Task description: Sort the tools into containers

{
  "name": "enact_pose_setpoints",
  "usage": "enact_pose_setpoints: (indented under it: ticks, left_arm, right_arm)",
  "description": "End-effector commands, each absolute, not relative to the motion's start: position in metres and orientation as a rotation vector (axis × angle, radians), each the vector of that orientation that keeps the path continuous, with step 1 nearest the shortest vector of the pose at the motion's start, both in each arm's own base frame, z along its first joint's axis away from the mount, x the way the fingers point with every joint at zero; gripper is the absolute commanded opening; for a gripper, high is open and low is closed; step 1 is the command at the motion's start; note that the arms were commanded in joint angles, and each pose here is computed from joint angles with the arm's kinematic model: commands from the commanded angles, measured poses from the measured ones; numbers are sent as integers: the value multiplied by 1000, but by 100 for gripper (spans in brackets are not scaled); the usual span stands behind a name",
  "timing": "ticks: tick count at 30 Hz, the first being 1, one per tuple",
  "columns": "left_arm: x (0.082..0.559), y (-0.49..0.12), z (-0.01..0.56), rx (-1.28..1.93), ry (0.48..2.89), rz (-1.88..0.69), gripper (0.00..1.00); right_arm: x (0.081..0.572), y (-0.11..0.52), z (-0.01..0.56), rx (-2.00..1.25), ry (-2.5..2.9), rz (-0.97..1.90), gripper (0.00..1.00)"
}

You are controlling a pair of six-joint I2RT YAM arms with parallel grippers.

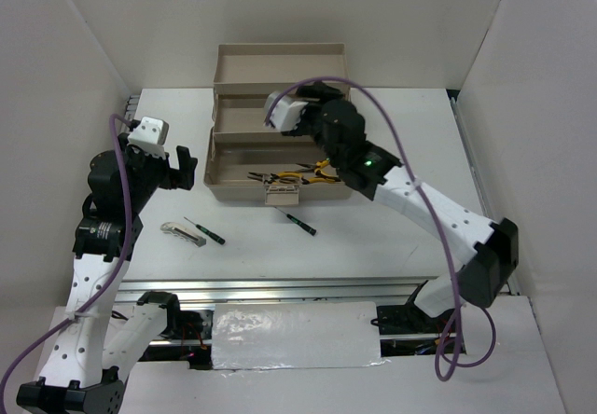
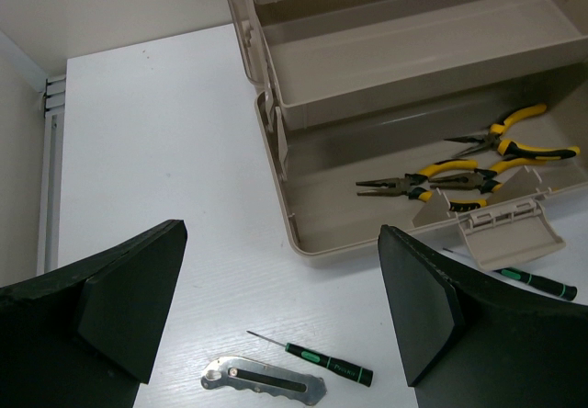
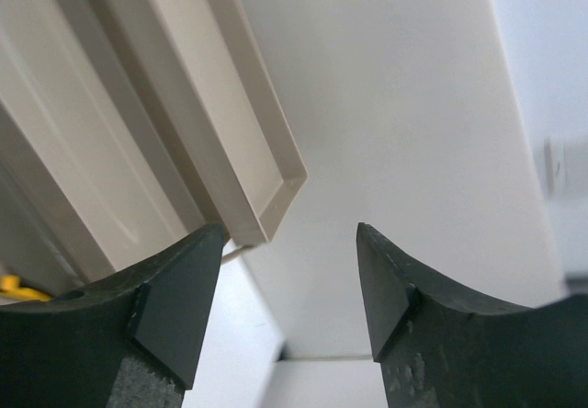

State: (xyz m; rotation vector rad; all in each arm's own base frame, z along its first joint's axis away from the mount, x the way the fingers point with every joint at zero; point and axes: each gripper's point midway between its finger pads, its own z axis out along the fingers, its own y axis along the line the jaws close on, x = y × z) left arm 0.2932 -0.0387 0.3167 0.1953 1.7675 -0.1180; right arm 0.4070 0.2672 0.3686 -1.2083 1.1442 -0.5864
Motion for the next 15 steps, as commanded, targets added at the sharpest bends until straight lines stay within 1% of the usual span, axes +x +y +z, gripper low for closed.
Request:
enact_pose_setpoints:
  ticks: [1,2,4,9,10,11,12,13,15]
  left_arm:
    - [290,-44,323,283,1761,-122,99]
    - [289,-46,319,301,1769,-134,99]
    - [289,-50,307,320,1822,-163,99]
    - [293,-65,287,420,1930,-246,92]
    - [293,-64,261,469,2006,-242,93]
    - [292,-67,262,479,2002,-259,93]
    - [290,-68,243,538,2048,-263,92]
    - [288,-64,231,674,2040,-209,91]
    - [275,-60,199,853,2068,-185,91]
  right_arm:
    - [377,227,396,-966,1416,-318,68]
    - [368,220,381,-917,1540,-215,69]
    - [365,204,363,-815,1669,-106,70]
    - [357,150,299,-645,1967,68,68]
    - [348,136,281,-620,2053,113,67]
    - [345,131,271,-610,2091,138,67]
    - [341,127,265,-609,2111,161,68]
    - [335,122,248,-615,2153,175,69]
    - [328,113,238,-615,2170,208,73]
